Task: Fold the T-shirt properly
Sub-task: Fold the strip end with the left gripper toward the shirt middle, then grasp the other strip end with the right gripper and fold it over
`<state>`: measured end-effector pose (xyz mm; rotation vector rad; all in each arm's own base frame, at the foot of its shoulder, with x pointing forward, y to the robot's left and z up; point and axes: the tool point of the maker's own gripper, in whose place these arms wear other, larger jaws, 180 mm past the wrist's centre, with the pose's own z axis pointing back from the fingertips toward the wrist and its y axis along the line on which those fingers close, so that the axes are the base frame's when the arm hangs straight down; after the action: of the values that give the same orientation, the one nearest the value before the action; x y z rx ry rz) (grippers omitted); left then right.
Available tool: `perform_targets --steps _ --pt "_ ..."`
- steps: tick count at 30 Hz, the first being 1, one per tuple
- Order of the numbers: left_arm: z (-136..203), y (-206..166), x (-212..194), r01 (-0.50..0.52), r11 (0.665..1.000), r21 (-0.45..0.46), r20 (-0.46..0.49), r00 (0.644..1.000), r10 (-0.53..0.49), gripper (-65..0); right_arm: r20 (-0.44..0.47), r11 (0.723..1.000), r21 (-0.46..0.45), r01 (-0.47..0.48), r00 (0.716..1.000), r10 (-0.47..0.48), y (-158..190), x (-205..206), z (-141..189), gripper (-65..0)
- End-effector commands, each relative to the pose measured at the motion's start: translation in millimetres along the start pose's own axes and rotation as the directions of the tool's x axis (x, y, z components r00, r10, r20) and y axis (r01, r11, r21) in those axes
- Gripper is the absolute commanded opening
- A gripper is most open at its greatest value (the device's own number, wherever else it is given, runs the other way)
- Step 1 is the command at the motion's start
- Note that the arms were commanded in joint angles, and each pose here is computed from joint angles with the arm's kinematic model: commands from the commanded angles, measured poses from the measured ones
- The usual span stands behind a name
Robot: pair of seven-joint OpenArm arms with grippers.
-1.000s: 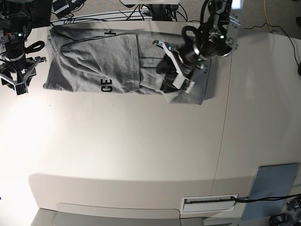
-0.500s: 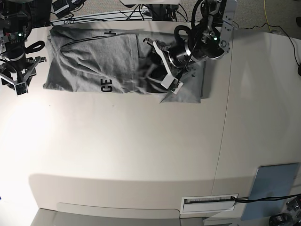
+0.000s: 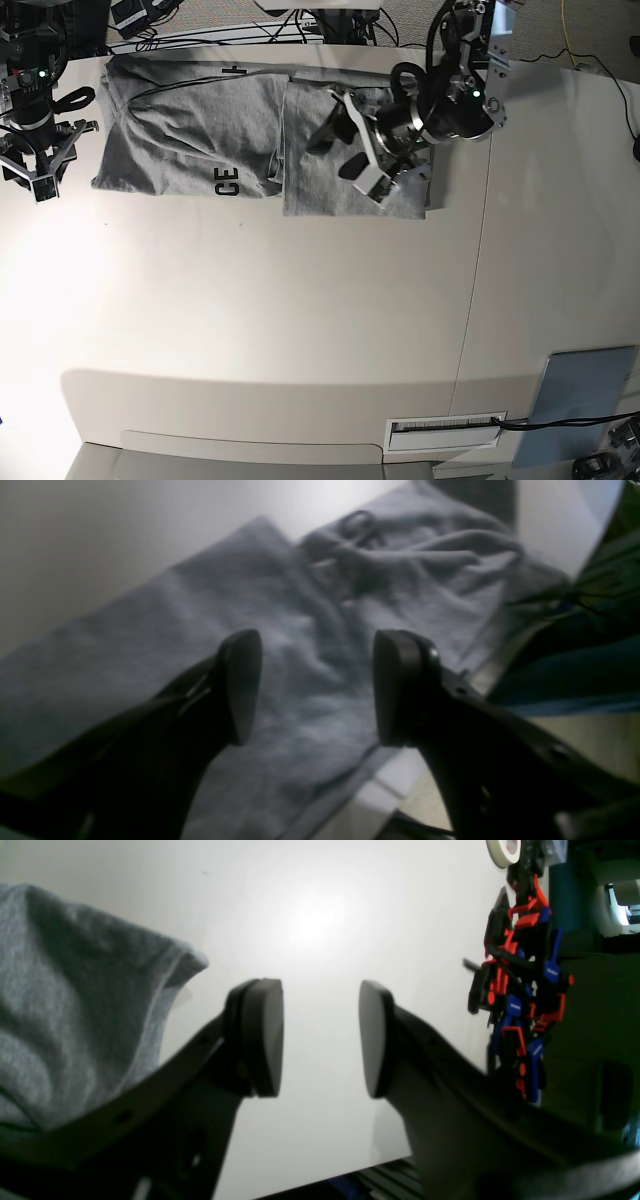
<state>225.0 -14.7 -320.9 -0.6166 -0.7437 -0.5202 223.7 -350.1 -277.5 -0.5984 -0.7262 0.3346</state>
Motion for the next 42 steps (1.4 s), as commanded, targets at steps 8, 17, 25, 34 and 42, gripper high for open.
perform_targets --steps 8,17,25,34,42 --pt "19 29 -3 0.001 0.997 0.082 0.007 1.000 -0.002 -29.1 0.002 0.982 0.162 0.100 0.995 -0.102 26 0 7 -40.2" --pt "19 8 -12 -0.024 1.000 -0.015 0.012 1.000 0.025 -29.1 -0.224 0.795 0.455 0.401 0.916 -0.333 48 -45 -9 -40.1" --pt "19 8 -12 -0.024 1.000 -0.016 0.012 1.000 0.025 -29.1 -0.372 0.566 0.561 0.604 0.795 -0.479 61 -77 -27 -40.1" --pt "19 8 -12 -0.025 1.000 -0.016 0.013 1.000 0.025 -29.2 -0.473 0.448 0.636 0.629 0.776 -0.417 102 -97 -25 -40.1" --pt "19 8 -13 -0.025 1.000 -0.015 0.011 1.000 0.025 -29.2 -0.475 0.384 0.670 0.636 0.764 -0.436 131 -79 -27 -40.1"
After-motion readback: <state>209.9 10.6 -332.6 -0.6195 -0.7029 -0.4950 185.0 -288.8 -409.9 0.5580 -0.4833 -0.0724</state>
